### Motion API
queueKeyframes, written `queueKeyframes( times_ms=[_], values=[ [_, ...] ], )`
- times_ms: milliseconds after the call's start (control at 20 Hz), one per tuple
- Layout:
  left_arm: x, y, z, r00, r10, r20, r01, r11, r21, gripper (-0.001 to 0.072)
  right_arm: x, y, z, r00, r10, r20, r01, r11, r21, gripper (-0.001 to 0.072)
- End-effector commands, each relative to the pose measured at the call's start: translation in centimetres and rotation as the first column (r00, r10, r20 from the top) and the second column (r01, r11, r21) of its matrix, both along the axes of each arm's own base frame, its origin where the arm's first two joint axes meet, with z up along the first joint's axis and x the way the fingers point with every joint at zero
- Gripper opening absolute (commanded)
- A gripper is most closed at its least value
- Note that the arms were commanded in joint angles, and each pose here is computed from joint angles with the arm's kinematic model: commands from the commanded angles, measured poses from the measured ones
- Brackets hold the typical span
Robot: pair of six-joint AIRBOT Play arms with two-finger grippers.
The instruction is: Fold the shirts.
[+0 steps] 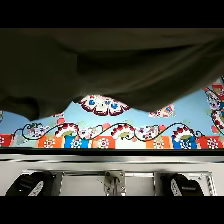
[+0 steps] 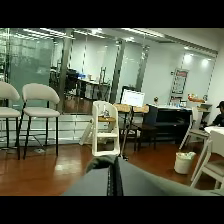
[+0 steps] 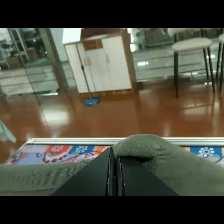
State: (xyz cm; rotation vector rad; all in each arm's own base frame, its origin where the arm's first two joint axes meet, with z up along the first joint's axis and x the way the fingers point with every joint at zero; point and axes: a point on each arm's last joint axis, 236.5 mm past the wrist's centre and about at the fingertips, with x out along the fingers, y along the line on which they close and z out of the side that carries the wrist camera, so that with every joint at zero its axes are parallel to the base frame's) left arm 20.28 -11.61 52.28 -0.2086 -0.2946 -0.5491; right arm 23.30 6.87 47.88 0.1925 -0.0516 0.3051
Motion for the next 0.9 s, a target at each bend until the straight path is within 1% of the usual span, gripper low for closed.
queueKeyframes(
  times_ms=[0,100,150,300,400,450,550,600,700,750,850],
  values=[
    [-0.8,0.3,-1.1,0.999,0.031,-0.023,-0.029,0.996,0.082,0.0035,-1.3,-0.6,-1.6,0.995,-0.034,-0.093,0.032,0.999,-0.026,0.0066],
    [1.5,0.8,-3.9,0.991,0.09,-0.103,-0.074,0.986,0.152,0.0035,0.3,-1.4,-5.6,0.964,-0.064,-0.258,0.048,0.997,-0.068,0.0066],
    [3.0,1.3,-5.5,0.98,0.133,-0.151,-0.104,0.977,0.184,0.0035,1.3,-2.0,-8.2,0.93,-0.084,-0.358,0.056,0.994,-0.09,0.0066],
    [8.6,2.6,-12.1,0.918,0.252,-0.306,-0.166,0.945,0.281,0.0035,5.0,-3.7,-17.4,0.735,-0.128,-0.666,0.033,0.988,-0.154,0.0066],
    [12.7,2.8,-17.6,0.863,0.314,-0.396,-0.161,0.913,0.374,0.0035,8.8,-4.5,-22.7,0.627,-0.138,-0.767,0.02,0.987,-0.162,0.0066],
    [14.8,2.6,-20.7,0.828,0.335,-0.45,-0.139,0.9,0.414,0.0035,11.2,-4.8,-24.9,0.597,-0.139,-0.79,0.017,0.987,-0.16,0.0066],
    [19.1,2.4,-26.4,0.751,0.365,-0.55,-0.094,0.884,0.458,0.0035,17.1,-5.1,-29.1,0.569,-0.129,-0.812,0.032,0.99,-0.135,0.0066],
    [21.2,2.6,-28.9,0.716,0.379,-0.586,-0.087,0.882,0.463,0.0035,19.8,-5.0,-30.9,0.572,-0.111,-0.813,0.044,0.993,-0.105,0.0067],
    [25.0,3.4,-33.7,0.62,0.392,-0.68,-0.126,0.905,0.407,0.0035,24.5,-4.2,-34.1,0.579,-0.052,-0.814,0.084,0.996,-0.004,0.0067],
    [26.4,3.9,-36.5,0.555,0.391,-0.734,-0.151,0.915,0.373,0.0036,26.1,-3.6,-35.7,0.571,-0.016,-0.821,0.109,0.993,0.056,0.0067],
    [27.8,3.9,-41.9,0.42,0.353,-0.836,-0.179,0.935,0.305,0.0036,28.0,-2.4,-39.8,0.518,0.055,-0.854,0.135,0.98,0.145,0.0067]
  ],
)
